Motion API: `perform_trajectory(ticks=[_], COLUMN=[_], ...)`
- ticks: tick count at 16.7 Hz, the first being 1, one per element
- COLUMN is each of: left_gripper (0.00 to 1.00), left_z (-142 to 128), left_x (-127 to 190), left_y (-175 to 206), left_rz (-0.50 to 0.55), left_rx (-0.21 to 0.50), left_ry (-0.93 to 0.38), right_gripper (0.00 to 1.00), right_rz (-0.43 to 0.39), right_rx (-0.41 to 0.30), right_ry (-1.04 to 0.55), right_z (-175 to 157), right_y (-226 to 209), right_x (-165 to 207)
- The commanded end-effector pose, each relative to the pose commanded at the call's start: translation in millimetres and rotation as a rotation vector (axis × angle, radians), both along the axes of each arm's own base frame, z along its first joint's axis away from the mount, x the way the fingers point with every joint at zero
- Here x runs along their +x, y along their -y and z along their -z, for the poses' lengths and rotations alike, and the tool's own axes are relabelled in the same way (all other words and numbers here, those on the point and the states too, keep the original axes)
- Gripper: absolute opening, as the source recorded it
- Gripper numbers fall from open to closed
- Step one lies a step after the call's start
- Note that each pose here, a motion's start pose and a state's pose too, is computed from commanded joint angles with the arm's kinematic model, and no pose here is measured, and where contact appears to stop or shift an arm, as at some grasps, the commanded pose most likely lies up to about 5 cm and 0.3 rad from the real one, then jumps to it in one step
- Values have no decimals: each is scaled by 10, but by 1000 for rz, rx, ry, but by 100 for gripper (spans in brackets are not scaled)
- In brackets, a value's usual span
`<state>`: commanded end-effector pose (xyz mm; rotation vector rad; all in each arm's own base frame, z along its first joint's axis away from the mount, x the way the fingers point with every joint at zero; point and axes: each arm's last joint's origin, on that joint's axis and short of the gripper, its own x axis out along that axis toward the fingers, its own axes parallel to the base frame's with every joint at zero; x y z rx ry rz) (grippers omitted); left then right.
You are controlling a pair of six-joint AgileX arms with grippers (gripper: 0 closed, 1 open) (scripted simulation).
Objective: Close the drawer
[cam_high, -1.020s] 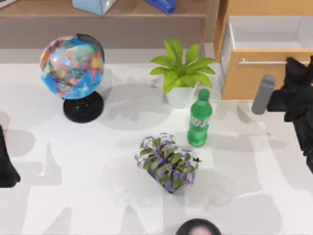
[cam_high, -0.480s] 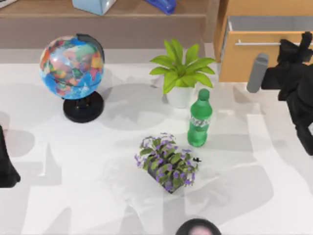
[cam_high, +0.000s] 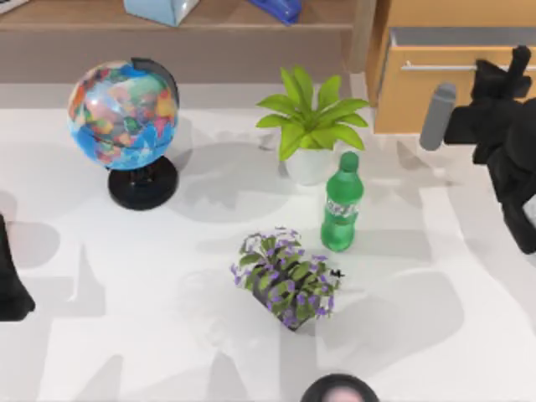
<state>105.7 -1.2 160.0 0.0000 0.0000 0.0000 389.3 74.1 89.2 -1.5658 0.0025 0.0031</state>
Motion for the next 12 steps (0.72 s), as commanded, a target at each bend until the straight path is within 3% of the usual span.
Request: perform_trajectory(ticks=[7, 12], left_gripper=[100, 100], left_z=[0, 0], left_x=[0, 0], left_y=[0, 0], left_rz=[0, 0], left_rx=[0, 0], left_ry=[0, 0], right_gripper=[0, 0], right_rz=[3, 3], right_rx=[0, 1], right_ry=[-7, -6], right_z=[13, 8], right_y=[16, 19], right_x=[460, 499])
